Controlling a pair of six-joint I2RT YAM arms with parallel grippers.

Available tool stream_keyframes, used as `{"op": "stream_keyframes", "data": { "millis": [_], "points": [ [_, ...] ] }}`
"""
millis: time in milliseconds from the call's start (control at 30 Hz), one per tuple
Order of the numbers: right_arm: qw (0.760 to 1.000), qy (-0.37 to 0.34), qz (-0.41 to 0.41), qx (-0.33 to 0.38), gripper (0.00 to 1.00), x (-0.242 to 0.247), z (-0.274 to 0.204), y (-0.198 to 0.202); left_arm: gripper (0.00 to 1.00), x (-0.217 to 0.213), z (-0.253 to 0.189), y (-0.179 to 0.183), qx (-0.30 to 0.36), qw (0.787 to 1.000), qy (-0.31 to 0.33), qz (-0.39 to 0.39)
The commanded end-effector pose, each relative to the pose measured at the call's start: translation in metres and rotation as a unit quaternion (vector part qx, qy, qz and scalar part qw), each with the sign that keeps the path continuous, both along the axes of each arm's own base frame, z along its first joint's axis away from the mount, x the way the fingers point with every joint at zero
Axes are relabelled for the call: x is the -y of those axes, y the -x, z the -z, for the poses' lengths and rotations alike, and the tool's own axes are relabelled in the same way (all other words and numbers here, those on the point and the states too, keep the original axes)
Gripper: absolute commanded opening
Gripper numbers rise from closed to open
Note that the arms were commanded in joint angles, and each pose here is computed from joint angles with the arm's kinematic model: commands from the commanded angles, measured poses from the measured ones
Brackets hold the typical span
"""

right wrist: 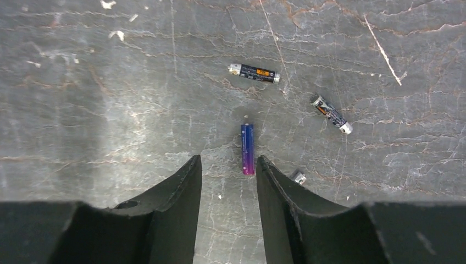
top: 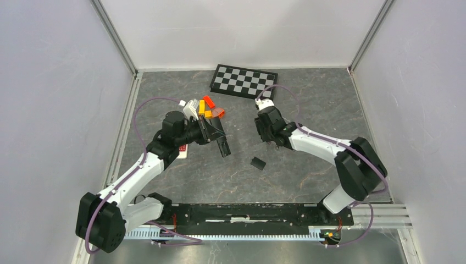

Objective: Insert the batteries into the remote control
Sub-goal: Pick up the battery from the center of the board.

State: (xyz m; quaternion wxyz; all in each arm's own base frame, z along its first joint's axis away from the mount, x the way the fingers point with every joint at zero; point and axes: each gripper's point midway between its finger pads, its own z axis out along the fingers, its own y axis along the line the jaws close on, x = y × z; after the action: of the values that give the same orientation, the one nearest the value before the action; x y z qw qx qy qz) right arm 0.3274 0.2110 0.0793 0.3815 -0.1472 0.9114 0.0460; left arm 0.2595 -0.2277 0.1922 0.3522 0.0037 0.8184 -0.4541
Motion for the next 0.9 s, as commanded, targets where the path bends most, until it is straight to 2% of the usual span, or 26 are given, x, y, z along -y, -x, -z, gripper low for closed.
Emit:
{"op": "stream_keyframes", "data": {
  "millis": [0,300,533,667,867],
  "points": [
    [0.999,0.05,0.007,0.0,0.45,0.005,0.005,-0.016,0.02,-0.001,-0.022,-0.008,0.048,0.999,-0.007,0.001],
    [0.995,0.087,0.001,-0.054,0.35,0.004,0.037,-0.014,0.02,-0.001,-0.02,-0.009,0.049,0.999,-0.012,0.002],
    [0.993,0.091,0.009,-0.076,0.35,0.015,0.054,-0.011,0.02,-0.001,-0.02,-0.007,0.05,0.999,-0.011,0.003],
    [0.993,0.074,-0.003,-0.096,0.35,0.016,0.066,-0.011,0.02,-0.002,-0.023,-0.007,0.058,0.998,-0.011,0.001],
    [0.988,0.089,-0.024,-0.12,0.33,0.017,0.077,-0.009,0.02,-0.004,-0.022,-0.006,0.057,0.998,-0.011,-0.004]
  ]
}}
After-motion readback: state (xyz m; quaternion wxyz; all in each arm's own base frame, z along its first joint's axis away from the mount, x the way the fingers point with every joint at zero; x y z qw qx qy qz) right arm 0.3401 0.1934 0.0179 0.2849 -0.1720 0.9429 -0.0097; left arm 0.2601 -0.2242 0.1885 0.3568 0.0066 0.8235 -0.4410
